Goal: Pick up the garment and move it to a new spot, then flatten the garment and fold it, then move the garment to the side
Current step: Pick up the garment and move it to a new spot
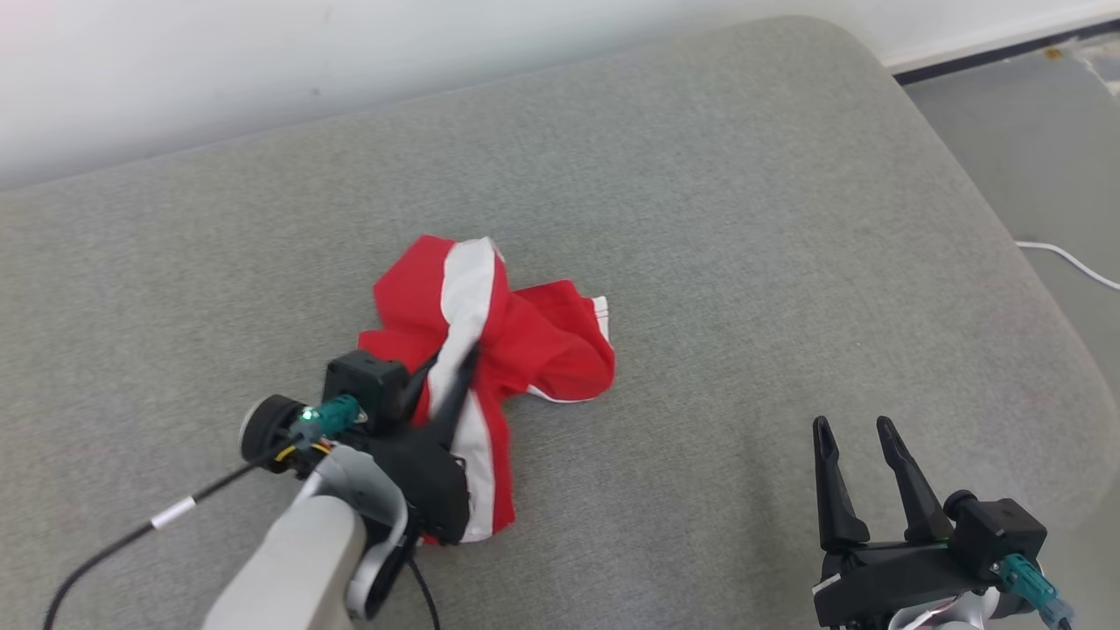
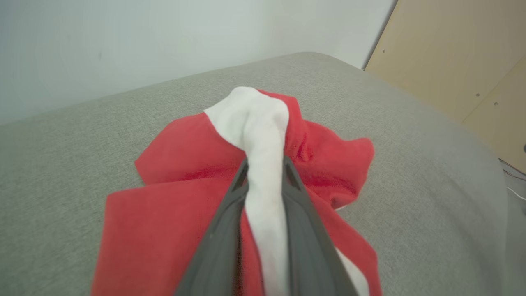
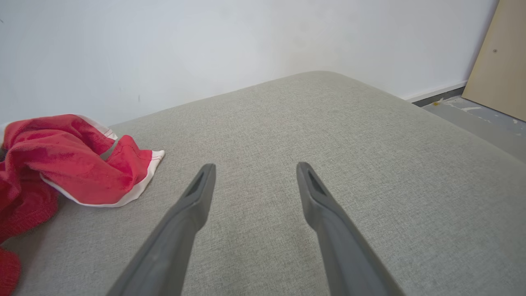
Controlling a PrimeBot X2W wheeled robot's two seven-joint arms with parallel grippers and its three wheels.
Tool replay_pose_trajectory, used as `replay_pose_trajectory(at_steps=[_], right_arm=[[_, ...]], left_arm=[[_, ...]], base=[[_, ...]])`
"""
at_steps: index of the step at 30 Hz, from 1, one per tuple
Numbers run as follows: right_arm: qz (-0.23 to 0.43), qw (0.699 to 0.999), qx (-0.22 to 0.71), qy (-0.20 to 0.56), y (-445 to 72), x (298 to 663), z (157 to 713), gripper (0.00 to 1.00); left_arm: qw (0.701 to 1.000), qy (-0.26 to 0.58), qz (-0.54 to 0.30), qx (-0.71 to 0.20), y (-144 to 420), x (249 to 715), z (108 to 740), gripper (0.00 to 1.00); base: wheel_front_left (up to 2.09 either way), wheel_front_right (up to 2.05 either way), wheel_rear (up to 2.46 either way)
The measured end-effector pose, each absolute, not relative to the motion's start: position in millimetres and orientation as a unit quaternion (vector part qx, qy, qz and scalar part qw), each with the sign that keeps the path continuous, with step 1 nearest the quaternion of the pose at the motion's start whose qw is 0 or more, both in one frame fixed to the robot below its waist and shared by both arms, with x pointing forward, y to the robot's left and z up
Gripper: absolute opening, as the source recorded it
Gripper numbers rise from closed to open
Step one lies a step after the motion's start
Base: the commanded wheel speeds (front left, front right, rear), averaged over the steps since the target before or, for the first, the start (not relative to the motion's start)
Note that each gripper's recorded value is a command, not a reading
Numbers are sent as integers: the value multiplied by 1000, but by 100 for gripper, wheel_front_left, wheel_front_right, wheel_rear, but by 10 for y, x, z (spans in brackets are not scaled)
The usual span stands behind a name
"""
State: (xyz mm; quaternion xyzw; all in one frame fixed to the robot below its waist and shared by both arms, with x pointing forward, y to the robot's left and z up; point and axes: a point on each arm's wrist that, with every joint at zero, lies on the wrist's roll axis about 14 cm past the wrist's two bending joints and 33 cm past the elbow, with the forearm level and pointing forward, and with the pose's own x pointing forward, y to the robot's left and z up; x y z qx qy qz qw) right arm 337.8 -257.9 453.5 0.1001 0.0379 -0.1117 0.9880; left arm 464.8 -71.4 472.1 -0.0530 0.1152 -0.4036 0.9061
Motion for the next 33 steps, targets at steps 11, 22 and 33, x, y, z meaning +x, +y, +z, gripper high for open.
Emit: replay_pose_trajectory(at_steps=[11, 22, 33], right_arm=[[-68, 994, 89, 8, -2364, 3544, 4727, 100], [-11, 996, 82, -27, -2031, 3635, 4957, 100], [32, 995, 82, -42, -1758, 3684, 5063, 100]], left_arm=[[935, -22, -345, -86, -348, 4748, 5347, 100], [975, -70, -202, -53, 834, 4616, 5543, 100], [993, -97, -54, -50, 1928, 4065, 5623, 100]], base=[[0, 0, 0], [0, 0, 0], [0, 0, 0]])
